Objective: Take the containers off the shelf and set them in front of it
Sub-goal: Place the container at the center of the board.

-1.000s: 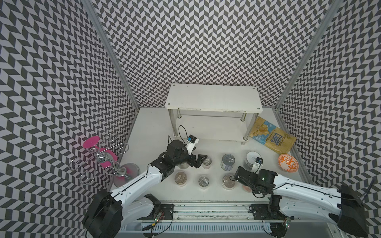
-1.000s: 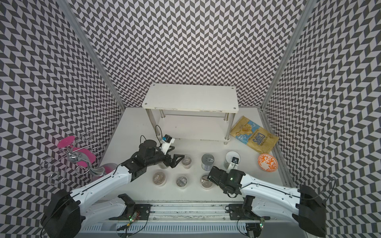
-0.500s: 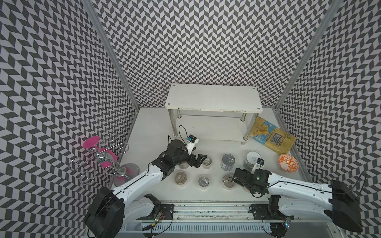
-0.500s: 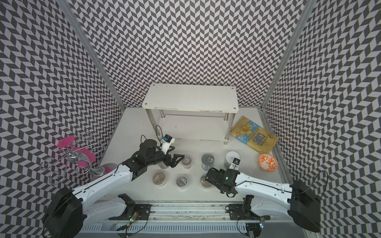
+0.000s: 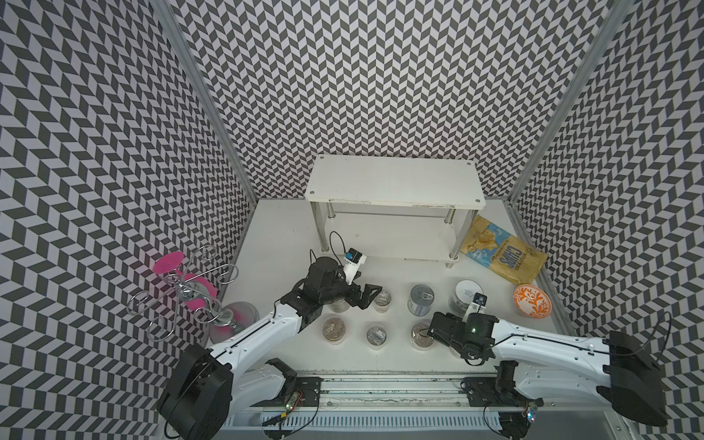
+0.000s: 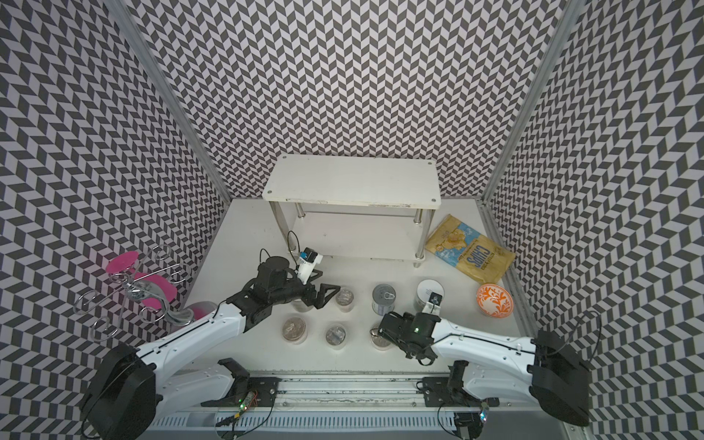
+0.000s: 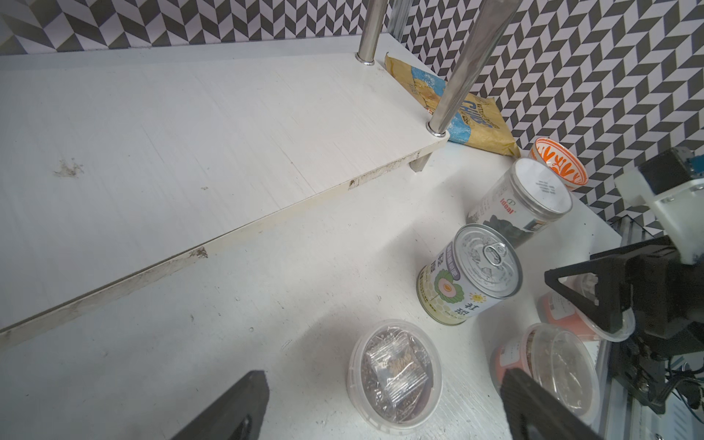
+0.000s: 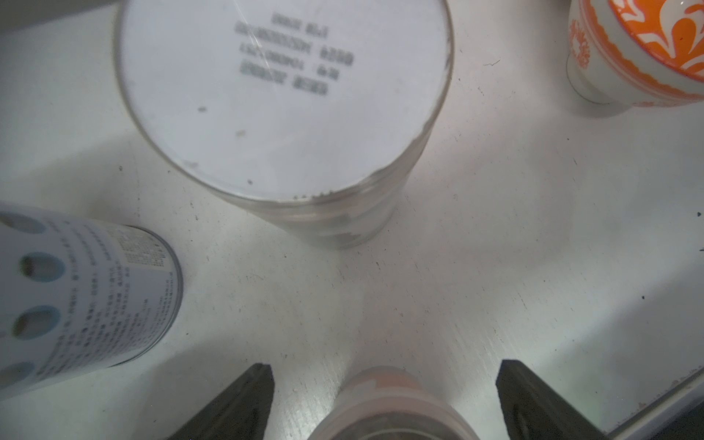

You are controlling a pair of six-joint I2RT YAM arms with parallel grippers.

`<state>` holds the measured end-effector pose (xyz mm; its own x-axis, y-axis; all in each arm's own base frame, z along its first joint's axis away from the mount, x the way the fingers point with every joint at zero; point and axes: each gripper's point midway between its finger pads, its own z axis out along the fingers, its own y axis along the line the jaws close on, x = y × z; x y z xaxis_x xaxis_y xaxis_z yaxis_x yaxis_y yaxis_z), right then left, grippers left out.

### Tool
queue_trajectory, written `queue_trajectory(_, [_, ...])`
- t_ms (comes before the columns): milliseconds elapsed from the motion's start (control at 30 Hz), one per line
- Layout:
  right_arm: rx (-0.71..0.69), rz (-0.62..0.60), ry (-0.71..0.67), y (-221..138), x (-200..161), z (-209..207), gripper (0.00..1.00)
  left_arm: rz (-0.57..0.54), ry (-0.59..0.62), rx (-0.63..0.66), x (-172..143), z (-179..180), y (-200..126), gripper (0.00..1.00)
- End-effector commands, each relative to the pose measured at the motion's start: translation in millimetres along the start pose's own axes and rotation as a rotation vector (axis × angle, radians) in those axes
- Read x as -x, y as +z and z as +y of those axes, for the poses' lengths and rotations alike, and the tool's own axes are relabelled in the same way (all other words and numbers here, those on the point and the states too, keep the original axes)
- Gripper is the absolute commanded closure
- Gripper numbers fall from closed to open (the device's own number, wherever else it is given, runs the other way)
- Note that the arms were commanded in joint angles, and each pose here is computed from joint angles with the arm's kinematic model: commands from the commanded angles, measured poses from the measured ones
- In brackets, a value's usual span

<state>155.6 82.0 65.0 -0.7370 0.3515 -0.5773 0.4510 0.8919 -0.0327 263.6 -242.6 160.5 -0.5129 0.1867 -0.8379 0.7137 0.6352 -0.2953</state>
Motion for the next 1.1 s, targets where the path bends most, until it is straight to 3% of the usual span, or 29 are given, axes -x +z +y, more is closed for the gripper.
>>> queue_trajectory(0, [-0.002,-0.042,0.01,-11.1,14.0,-0.9,0.02,-0.018,0.018,-0.011,4.0,-0.1,0.0,0.0])
queue_trajectory(133, [-0.035,-0.089,0.055,-19.0,26.9,-10.9,0.0,-0.017,0.012,-0.013,4.1,0.6,1.0,0.0])
queue_trajectory(367, [0.087,-0.184,-0.009,-39.8,56.0,12.8,0.0,-0.025,0.02,0.019,12.2,4.7,-4.2,0.0])
queue_trajectory(500, [0.182,-0.133,-0.117,-51.1,53.2,41.1,0.0,-0.035,0.017,0.036,14.9,8.6,-7.9,0.0])
queue_trajectory(567, [0.262,-0.035,-0.133,-58.9,39.4,56.6,0.03,-0.036,0.01,0.038,15.7,9.7,-8.6,0.0])
queue_trajectory(667, [0.408,0.044,-0.198,-75.9,28.8,77.3,0.16,-0.035,0.008,0.04,16.4,9.7,-10.1,0.0])
queue_trajectory(900, [0.475,0.232,-0.138,-80.5,-4.4,52.3,0.44,-0.005,0.021,0.05,14.6,10.4,-14.5,0.0])
queue_trajectory(1067, [0.452,0.302,-0.154,-66.2,-28.6,38.5,0.53,0.005,0.029,0.061,9.5,11.6,-19.8,0.0])
